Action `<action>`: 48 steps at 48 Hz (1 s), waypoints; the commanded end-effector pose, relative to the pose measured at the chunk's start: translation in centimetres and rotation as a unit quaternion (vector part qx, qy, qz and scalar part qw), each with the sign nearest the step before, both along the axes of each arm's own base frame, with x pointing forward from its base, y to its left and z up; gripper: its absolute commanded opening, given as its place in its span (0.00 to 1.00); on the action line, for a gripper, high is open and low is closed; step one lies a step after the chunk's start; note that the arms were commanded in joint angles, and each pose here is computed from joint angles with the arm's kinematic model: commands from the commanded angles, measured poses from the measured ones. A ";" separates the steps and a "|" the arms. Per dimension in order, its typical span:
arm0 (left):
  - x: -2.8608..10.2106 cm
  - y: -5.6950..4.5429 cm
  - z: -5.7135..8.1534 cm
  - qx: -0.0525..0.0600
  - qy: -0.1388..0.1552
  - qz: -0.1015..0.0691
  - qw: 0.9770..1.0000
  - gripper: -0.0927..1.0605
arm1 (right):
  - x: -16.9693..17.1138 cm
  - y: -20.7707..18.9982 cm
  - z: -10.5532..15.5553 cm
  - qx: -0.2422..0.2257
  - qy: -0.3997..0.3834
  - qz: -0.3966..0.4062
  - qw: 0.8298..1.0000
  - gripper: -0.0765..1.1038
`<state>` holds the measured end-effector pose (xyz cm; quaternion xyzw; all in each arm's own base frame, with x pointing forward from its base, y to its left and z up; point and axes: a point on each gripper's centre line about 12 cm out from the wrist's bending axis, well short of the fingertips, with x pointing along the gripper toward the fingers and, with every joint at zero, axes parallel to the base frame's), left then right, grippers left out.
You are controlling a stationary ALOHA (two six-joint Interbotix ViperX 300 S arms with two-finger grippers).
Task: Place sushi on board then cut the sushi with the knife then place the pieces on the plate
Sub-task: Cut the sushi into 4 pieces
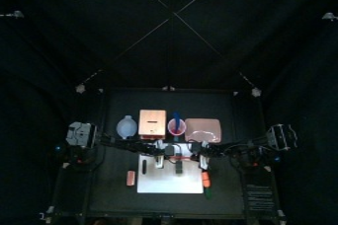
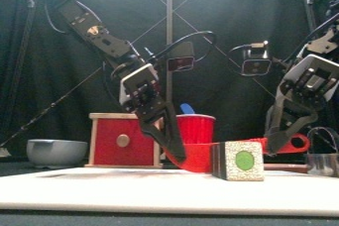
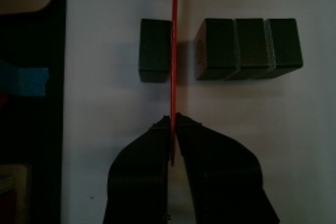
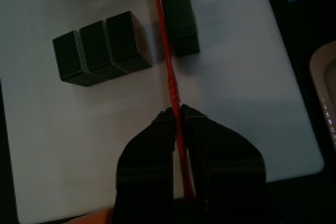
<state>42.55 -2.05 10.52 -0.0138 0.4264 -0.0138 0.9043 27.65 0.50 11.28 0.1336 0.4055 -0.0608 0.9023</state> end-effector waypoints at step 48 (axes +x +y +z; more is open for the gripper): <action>-0.3 -0.9 6.2 0.024 -0.037 -0.033 0.998 0.52 | 0.9 1.4 6.3 0.030 -0.038 0.042 0.998 0.41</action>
